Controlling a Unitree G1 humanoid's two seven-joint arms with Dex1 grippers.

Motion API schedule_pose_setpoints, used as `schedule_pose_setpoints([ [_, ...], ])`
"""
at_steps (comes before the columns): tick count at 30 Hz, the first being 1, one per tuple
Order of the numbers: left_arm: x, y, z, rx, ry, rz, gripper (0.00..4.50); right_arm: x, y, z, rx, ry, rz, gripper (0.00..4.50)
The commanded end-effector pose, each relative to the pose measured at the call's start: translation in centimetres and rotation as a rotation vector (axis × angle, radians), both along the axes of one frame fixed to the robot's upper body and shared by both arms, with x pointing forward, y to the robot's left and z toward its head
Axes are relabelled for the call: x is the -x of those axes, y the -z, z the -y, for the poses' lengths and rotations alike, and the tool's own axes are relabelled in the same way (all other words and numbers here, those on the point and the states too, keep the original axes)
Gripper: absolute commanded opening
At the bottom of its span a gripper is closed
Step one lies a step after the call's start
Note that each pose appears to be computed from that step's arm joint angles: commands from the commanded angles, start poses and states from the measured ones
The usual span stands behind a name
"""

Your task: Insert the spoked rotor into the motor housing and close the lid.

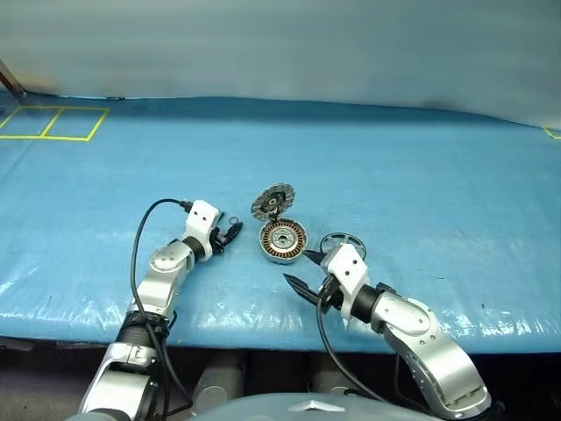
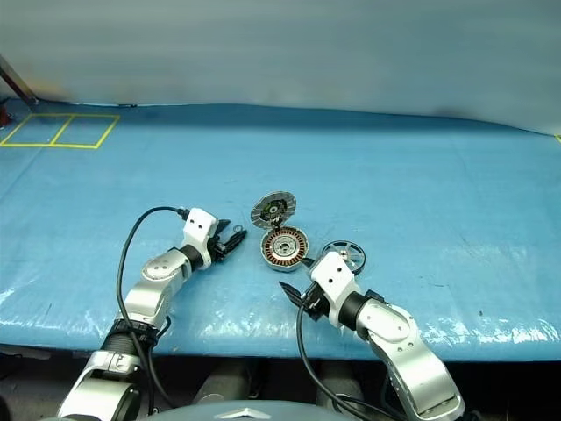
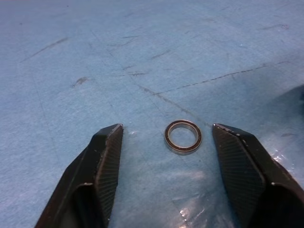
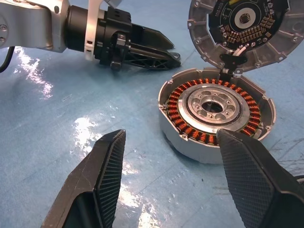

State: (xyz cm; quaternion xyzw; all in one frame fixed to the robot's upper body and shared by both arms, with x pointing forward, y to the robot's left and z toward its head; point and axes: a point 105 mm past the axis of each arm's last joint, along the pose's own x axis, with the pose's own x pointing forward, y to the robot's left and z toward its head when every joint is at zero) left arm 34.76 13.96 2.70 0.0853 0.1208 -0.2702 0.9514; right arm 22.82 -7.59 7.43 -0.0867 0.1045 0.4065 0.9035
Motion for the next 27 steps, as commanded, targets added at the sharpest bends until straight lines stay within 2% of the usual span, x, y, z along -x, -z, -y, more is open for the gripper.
schedule_pose_setpoints([
  [1, 1.4, 3.1, -0.9, -0.062, -0.012, -0.118, 1.63, 0.0, -0.9, -0.1, -0.006, -0.001, 0.033, 3.26],
  [3, 1.5, 3.1, -1.0, -0.048, -0.017, -0.128, 0.94, 0.0, -0.9, -0.1, -0.003, -0.003, 0.033, 3.26],
  [4, 1.6, 3.1, -1.0, -0.046, -0.017, -0.131, 0.69, -0.1, -0.9, -0.1, 0.0, -0.004, 0.033, 3.26],
  [5, 1.7, 3.2, -1.2, -0.052, -0.023, -0.143, 0.64, -0.1, -0.8, 0.0, 0.005, -0.005, 0.034, 3.26],
  [12, 1.6, 3.3, -2.7, -0.082, -0.071, -0.139, 0.64, -0.3, -0.8, 0.0, 0.015, -0.007, 0.035, 3.26],
  [16, 1.8, 1.0, -2.5, 0.068, -0.04, -0.048, 0.64, -0.3, -0.8, 0.1, 0.022, -0.008, 0.038, 3.26],
  [19, 2.9, -0.9, -1.5, 0.143, 0.047, 0.008, 0.64, -0.3, -1.1, 0.2, 0.007, -0.008, 0.042, 3.26],
  [24, 5.7, -3.9, 0.9, 0.162, 0.306, 0.075, 0.64, -0.4, -1.4, 0.3, -0.004, -0.022, 0.047, 3.26],
  [27, 6.7, -5.4, 2.2, 0.156, 0.415, 0.108, 0.64, -0.3, -1.7, 0.5, -0.015, -0.032, 0.047, 3.26],
])
